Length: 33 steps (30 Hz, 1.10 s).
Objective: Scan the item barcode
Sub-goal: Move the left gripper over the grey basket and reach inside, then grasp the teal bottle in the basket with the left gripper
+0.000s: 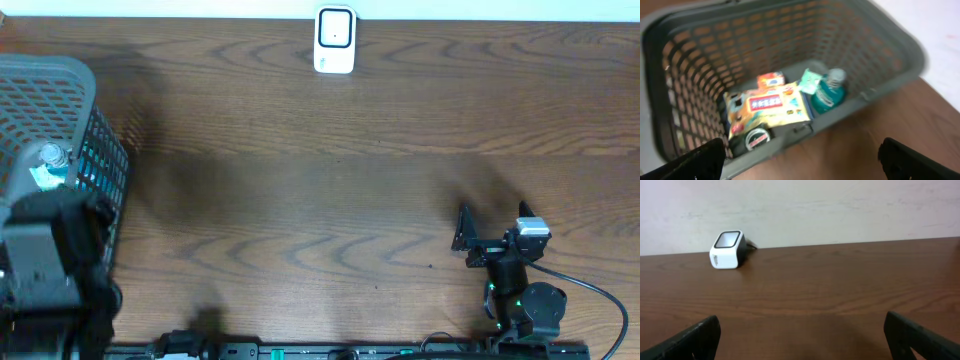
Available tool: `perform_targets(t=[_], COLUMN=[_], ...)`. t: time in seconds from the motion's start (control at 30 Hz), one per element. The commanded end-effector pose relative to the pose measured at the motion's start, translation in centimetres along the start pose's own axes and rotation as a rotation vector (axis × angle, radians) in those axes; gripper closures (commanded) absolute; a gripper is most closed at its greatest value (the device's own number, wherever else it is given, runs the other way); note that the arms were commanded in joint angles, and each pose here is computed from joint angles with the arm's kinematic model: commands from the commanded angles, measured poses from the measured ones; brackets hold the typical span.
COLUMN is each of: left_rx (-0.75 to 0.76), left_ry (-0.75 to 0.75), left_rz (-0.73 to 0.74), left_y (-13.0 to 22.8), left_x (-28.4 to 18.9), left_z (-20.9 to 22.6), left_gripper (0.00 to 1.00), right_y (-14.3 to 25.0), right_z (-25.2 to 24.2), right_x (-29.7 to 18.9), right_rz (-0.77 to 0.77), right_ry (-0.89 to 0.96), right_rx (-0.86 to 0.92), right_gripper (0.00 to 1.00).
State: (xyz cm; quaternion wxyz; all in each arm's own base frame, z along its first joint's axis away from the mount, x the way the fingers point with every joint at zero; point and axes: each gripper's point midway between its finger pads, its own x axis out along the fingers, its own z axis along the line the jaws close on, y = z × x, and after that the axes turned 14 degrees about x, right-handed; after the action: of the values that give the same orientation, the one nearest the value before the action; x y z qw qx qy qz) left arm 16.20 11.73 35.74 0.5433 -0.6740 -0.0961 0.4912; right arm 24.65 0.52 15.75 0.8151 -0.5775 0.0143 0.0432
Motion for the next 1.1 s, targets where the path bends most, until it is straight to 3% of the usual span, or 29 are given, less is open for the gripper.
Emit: perform_targets(t=[0.0, 0.2, 0.43, 0.6, 0.87, 1.07], left_rx=[-0.131, -0.254, -0.445, -0.461, -0.494, -0.442], left_ry=[-0.082, 0.039, 0.092, 0.087, 0.297, 0.364], left_rz=[0.093, 0.375, 0.531, 0.520, 0.426, 0.390], left_y=[0.0, -0.9, 0.0, -0.5, -3.7, -4.8], left_x=[2.4, 8.9, 13.9, 15.7, 16.2, 16.4], left_z=[0.4, 0.2, 2.7, 3.2, 0.1, -2.3], left_gripper=[0.02, 0.02, 0.02, 0.02, 0.02, 0.02], right_y=[0.2, 0.2, 0.2, 0.2, 0.2, 0.2], right_z=[0.2, 0.2, 0.2, 0.2, 0.2, 0.2], right_x=[0.0, 0.0, 0.0, 0.0, 0.0, 0.0], right_rz=[0.005, 0.005, 0.005, 0.005, 0.005, 0.005], right_ry=[-0.011, -0.011, -0.011, -0.011, -0.011, -0.011], right_rx=[0.008, 0.008, 0.008, 0.008, 0.008, 0.008], right_gripper=[0.01, 0.01, 0.01, 0.01, 0.01, 0.01])
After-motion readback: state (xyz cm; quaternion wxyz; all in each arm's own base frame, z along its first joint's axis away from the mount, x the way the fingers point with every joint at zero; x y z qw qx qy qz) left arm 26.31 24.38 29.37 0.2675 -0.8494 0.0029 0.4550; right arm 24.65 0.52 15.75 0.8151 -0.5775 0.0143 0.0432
